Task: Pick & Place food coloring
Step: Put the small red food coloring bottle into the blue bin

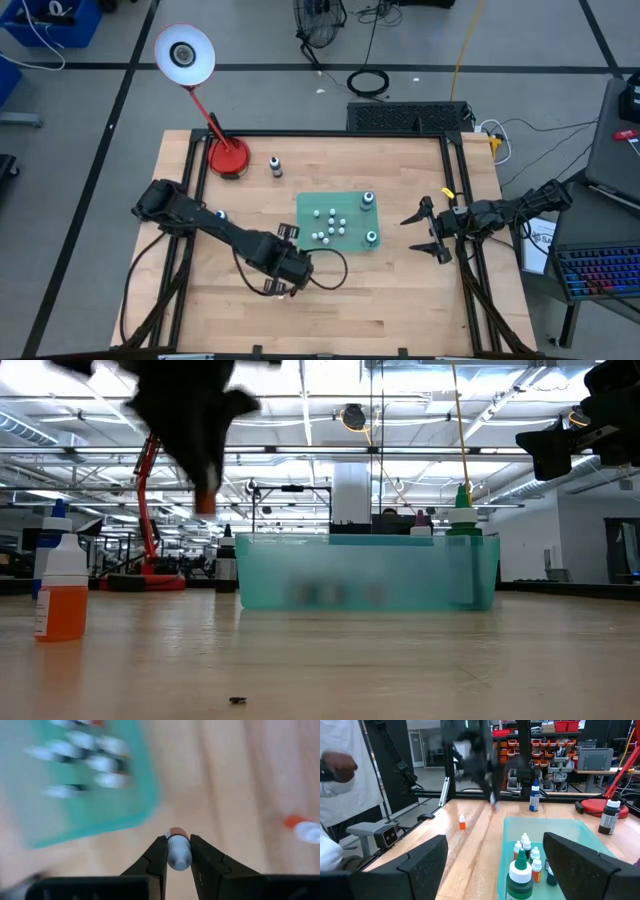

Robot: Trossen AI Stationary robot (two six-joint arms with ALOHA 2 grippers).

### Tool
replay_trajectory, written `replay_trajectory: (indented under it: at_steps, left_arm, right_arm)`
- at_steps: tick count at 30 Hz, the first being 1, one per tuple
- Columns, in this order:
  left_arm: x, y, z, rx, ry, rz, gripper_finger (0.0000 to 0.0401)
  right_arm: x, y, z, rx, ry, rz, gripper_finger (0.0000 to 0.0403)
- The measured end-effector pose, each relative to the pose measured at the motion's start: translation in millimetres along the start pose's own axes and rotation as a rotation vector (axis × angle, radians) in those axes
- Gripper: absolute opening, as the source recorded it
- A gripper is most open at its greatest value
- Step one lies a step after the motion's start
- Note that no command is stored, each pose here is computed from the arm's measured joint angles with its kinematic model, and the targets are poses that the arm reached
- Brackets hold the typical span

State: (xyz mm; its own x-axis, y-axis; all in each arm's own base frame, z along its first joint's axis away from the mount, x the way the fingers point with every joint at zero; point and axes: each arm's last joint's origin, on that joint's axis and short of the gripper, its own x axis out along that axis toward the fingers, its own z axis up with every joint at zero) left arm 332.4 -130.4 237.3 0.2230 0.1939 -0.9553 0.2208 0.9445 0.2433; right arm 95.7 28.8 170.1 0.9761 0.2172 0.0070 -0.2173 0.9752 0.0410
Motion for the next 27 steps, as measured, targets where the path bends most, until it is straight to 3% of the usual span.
replay_trajectory:
  at_steps: [3,7,12,16,21,27]
  left_arm:
    - [-28,22,13,0.019,-0.054,0.079,0.0063]
    - [-37,61,25,-0.016,-0.121,0.062,0.0063]
    - [-4,108,18,-0.077,-0.101,-0.067,0.0063]
    - [22,129,8,-0.126,-0.091,-0.101,0.0063]
    - [53,143,-4,-0.186,-0.128,-0.166,0.0063]
    - [78,146,-17,-0.225,-0.13,-0.164,0.0063]
  right_arm:
    - [0,0,0,0.0,0.0,0.0,0.0313]
    - [0,0,0,0.0,0.0,0.0,0.0313]
    - [0,0,0,0.0,-0.001,0.0,0.0313]
    - [0,0,0,0.0,0.0,0.0,0.0313]
    - [0,0,0,0.0,0.0,0.0,0.0313]
    - [0,0,0,0.0,0.0,0.0,0.0313]
